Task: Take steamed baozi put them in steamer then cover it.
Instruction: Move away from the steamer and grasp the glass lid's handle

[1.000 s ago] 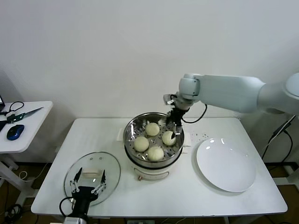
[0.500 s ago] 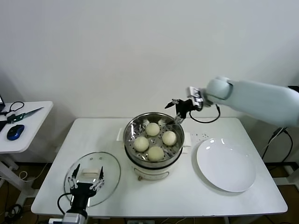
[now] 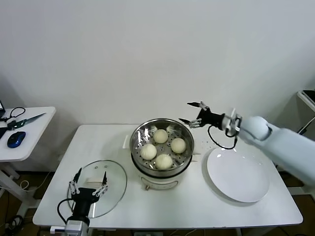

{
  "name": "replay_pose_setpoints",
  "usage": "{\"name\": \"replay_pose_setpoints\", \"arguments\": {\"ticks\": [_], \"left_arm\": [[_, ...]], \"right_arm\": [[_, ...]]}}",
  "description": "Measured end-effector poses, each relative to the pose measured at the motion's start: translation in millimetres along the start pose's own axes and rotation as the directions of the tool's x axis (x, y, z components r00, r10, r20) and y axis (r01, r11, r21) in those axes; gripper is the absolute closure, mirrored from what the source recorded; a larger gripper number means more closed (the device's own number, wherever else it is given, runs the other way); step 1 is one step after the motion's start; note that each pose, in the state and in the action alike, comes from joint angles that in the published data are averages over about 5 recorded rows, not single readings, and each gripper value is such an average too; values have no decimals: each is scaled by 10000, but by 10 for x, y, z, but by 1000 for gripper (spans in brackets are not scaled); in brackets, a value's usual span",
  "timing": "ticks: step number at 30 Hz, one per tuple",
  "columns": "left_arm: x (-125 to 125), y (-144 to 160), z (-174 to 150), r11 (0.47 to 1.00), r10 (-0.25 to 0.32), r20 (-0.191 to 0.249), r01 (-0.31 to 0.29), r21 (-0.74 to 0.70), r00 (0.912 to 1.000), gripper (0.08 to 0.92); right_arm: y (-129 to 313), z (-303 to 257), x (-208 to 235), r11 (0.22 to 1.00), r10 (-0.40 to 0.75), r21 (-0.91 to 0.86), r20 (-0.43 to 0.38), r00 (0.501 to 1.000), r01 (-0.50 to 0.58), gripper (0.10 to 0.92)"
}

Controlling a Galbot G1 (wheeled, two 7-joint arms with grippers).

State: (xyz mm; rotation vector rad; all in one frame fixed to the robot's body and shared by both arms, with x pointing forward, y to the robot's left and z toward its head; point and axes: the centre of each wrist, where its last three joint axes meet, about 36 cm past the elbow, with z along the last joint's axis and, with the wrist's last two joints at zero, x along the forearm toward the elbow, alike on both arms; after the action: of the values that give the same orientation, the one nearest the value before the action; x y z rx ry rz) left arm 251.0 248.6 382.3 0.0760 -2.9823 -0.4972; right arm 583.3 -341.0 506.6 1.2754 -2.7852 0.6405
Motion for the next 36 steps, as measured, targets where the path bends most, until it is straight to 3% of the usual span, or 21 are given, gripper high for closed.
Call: {"name": "replay_pose_setpoints", "arguments": {"ticks": [12,18,22,27,31,36], "left_arm": [[-30,22,0,9871,-415,-33,405,-1551,9991,177],[-3,66,39,9376,-633,-146,545,-3434,9979,177],[10,98,89,8440,-685,-251,445,-5345,9973,177],[-12,86,201,6615,-498,-421,14,-7500,9979,177],[-48,45,314,5199,-340,-593,-330,-8536,9977,177],[-90,-7,452,3847,-123,-833,-722,-9202,9965,177]], "right_arm": [[554,577,579,9602,2328,-1677,383,9718,-2234,200],[895,761,793,9192,3189,-2483,146,9477,-3055,200],[1107,886,942,8894,3677,-2875,-122,9299,-3555,200],[1351,1052,1134,8527,4163,-3222,-562,9075,-4112,200],[1523,1174,1273,8292,4406,-3390,-928,8929,-4444,200],[1680,1290,1379,8096,4579,-3489,-1274,8798,-4719,200]]}}
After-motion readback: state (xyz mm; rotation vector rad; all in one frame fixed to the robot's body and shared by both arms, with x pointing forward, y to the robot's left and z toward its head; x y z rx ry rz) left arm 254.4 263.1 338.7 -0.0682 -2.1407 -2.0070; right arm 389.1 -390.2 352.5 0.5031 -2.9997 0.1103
